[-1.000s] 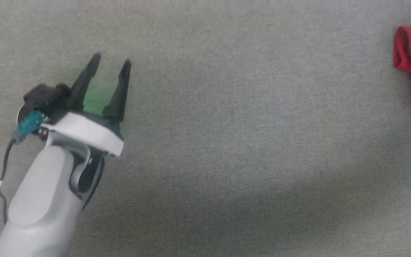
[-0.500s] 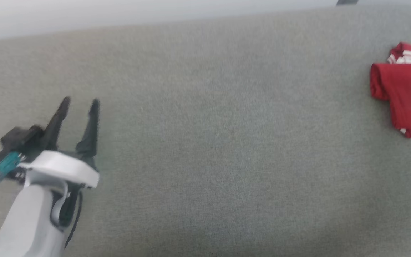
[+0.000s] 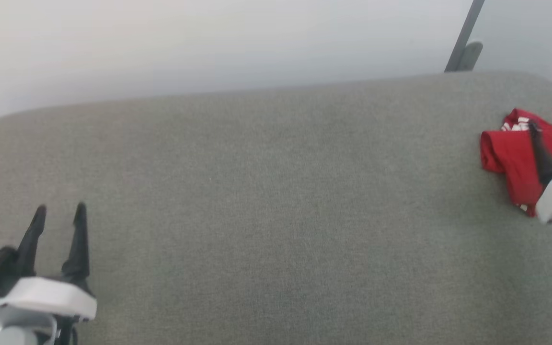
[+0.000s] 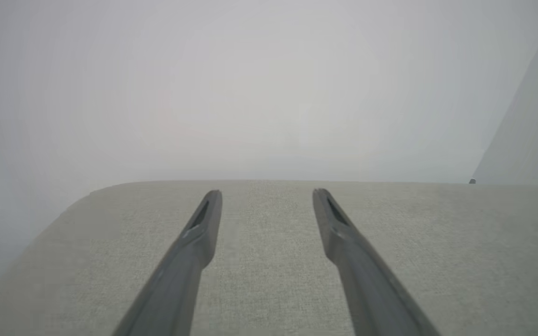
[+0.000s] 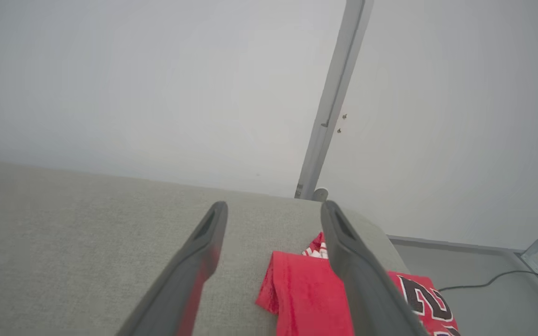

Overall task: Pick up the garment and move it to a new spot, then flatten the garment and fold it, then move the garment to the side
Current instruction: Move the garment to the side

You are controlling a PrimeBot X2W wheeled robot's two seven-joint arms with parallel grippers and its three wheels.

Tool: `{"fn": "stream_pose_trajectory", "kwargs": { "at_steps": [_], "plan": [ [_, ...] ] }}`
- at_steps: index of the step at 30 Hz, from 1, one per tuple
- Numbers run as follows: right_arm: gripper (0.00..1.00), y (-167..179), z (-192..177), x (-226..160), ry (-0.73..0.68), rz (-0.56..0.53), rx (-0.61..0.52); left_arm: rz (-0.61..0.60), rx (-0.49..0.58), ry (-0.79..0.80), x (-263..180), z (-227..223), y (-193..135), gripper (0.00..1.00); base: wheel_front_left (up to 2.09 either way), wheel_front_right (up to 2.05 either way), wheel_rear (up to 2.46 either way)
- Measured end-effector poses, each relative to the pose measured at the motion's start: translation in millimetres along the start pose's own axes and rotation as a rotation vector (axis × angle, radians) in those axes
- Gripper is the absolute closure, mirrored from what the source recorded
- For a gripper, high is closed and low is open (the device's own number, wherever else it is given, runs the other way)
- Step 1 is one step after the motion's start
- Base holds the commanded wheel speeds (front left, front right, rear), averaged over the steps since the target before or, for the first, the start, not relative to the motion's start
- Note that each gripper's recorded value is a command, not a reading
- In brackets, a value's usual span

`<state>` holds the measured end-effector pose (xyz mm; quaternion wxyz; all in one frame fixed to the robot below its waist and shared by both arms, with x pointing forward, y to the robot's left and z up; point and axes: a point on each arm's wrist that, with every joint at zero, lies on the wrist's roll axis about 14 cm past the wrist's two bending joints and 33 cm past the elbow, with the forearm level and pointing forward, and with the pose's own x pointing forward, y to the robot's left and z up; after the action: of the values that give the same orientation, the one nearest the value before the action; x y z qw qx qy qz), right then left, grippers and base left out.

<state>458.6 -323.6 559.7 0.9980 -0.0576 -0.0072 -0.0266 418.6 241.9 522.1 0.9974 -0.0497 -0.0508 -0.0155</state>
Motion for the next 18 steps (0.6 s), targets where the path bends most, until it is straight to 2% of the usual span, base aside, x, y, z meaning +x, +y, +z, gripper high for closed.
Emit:
{"fn": "stream_pose_trajectory", "kwargs": {
  "at_steps": [7, 18],
  "plan": [
    [0.0, 18.2, 1.5, -33.1, -0.061, 0.025, 0.0, 0.068, 0.001, -0.02, -32.6, 8.7, 19.5, 0.0, 0.0, 0.0, 0.0],
    [0.0, 32.2, -8.2, -70.8, -0.096, 0.01, 0.024, 0.102, -0.004, -0.034, -55.5, 12.0, 24.5, 0.0, 0.0, 0.0, 0.0]
  ]
}}
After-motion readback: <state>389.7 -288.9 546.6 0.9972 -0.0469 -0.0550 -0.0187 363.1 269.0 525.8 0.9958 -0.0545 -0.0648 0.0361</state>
